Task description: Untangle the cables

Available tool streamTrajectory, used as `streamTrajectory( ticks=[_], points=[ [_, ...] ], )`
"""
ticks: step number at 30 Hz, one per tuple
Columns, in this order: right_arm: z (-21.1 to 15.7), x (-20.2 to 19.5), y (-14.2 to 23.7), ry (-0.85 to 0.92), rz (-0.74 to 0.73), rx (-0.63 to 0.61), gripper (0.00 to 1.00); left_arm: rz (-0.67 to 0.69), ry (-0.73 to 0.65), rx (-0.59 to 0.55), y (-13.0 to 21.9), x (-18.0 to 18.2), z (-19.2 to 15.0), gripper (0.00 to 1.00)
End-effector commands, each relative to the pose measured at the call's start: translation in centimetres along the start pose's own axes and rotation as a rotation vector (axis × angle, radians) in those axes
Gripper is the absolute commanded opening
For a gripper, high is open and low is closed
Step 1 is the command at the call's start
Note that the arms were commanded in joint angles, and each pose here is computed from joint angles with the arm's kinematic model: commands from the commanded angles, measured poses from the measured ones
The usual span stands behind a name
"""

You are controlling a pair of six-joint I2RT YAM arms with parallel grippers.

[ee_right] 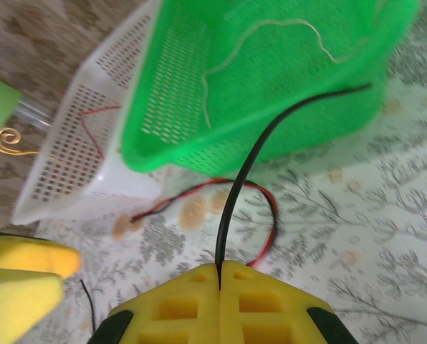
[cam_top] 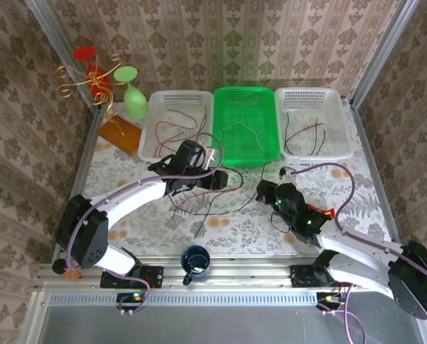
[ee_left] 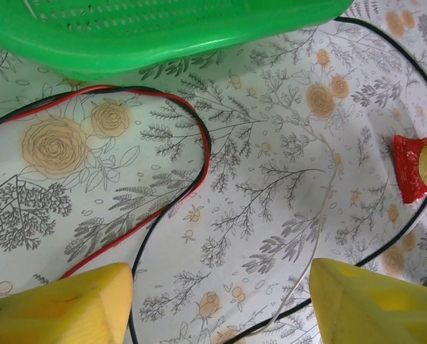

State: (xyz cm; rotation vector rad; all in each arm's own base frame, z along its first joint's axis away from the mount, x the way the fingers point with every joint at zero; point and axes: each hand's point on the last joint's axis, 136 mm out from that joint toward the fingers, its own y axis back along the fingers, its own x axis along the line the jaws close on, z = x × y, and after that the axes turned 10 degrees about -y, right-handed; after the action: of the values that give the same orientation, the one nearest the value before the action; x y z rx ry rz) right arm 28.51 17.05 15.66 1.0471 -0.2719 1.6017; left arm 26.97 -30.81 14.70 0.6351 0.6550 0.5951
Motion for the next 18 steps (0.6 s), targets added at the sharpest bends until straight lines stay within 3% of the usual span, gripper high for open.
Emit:
streamTrajectory(
  ticks=[1, 9, 18],
  points=[
    [1.3, 3.0, 0.8, 0.056, 0.117, -0.034, 0.0, -0.051, 0.004, -0.027, -0.2, -1.3, 1.5, 0.66],
    [3.0, 7.8, 1.4, 0.183, 0.275, -0.044, 0.0, -0.143, 0.075, -0.129, 0.9, -2.4, 3.7, 0.67],
    [6.4, 14.0, 0.8, 0.195, 0.487, -0.052, 0.0, -0.252, 0.165, -0.244, 3.9, -2.3, 6.3, 0.67]
  ],
)
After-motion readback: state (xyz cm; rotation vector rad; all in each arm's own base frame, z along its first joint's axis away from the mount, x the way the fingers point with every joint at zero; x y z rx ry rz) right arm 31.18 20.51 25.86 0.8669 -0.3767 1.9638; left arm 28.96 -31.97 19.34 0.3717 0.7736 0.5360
